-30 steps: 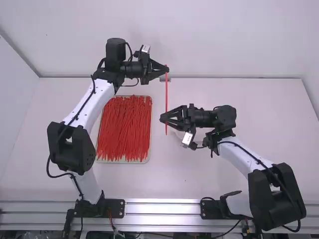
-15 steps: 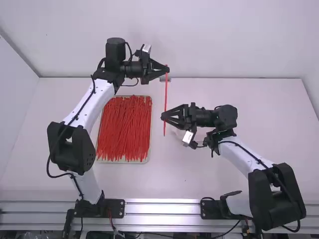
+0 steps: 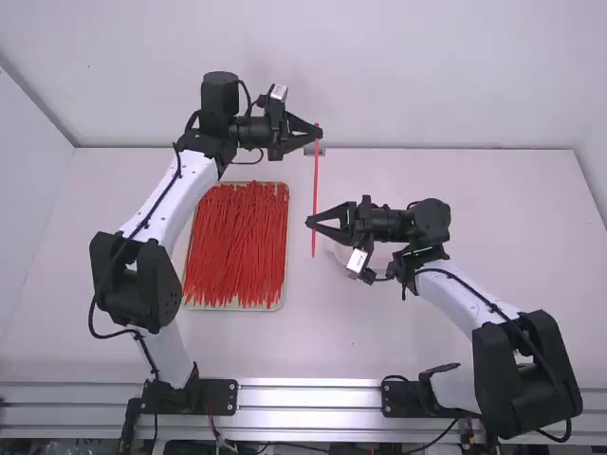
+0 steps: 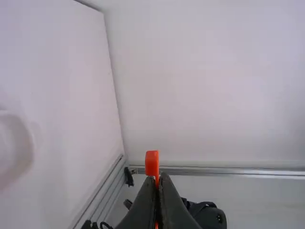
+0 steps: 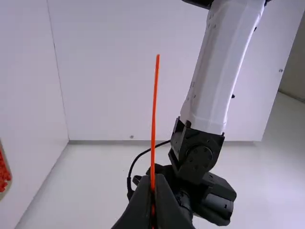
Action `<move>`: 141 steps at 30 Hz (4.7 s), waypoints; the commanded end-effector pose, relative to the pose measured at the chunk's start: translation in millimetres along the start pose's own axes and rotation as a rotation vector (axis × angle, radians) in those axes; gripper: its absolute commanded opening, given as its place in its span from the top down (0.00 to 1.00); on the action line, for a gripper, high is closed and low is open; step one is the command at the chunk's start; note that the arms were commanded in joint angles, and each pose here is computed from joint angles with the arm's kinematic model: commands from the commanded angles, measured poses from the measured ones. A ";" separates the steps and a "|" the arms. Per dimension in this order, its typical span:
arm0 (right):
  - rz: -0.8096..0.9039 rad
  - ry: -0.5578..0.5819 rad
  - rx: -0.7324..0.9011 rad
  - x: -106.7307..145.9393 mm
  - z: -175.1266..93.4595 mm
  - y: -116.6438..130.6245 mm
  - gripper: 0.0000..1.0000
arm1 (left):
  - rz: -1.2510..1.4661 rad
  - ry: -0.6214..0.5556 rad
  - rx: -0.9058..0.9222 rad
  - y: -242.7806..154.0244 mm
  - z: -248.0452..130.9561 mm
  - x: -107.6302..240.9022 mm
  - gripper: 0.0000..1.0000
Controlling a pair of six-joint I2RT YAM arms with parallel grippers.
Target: Fasten the cable tie
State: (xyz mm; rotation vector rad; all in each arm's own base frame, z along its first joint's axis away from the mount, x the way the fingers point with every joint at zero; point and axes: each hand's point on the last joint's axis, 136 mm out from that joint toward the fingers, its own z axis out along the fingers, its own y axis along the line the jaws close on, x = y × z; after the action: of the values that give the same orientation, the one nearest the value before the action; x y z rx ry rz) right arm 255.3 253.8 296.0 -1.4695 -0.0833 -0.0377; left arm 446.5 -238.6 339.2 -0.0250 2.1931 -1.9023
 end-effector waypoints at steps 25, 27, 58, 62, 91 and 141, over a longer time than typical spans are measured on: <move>0.012 0.009 0.001 1.6 -0.3 0.7 1.00 | 0.028 0.013 0.011 -1.8 -3.0 2.5 0.98; 0.012 0.006 0.001 0.9 0.5 0.7 1.00 | 0.028 0.013 0.011 -1.8 -3.0 2.5 0.98; 0.009 -0.028 -0.005 -5.5 1.7 1.8 0.92 | 0.029 -0.008 0.000 0.1 -3.1 -1.2 0.98; 0.009 -0.027 -0.005 -5.3 1.5 1.8 1.00 | 0.035 -0.007 0.000 0.1 -3.1 -1.1 0.98; 0.749 0.054 0.028 10.6 -5.0 1.1 1.00 | 0.094 0.001 -0.005 2.4 -3.0 1.1 0.98; 1.700 0.064 0.300 56.7 9.6 -68.4 1.00 | 1.080 0.046 0.205 -46.1 -8.3 16.1 0.98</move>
State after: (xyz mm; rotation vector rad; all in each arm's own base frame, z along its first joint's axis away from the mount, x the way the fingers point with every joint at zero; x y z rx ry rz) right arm 297.9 259.6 352.1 -1.0009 1.0216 1.0463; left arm 439.4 -241.8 380.3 0.7807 1.6419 -1.5152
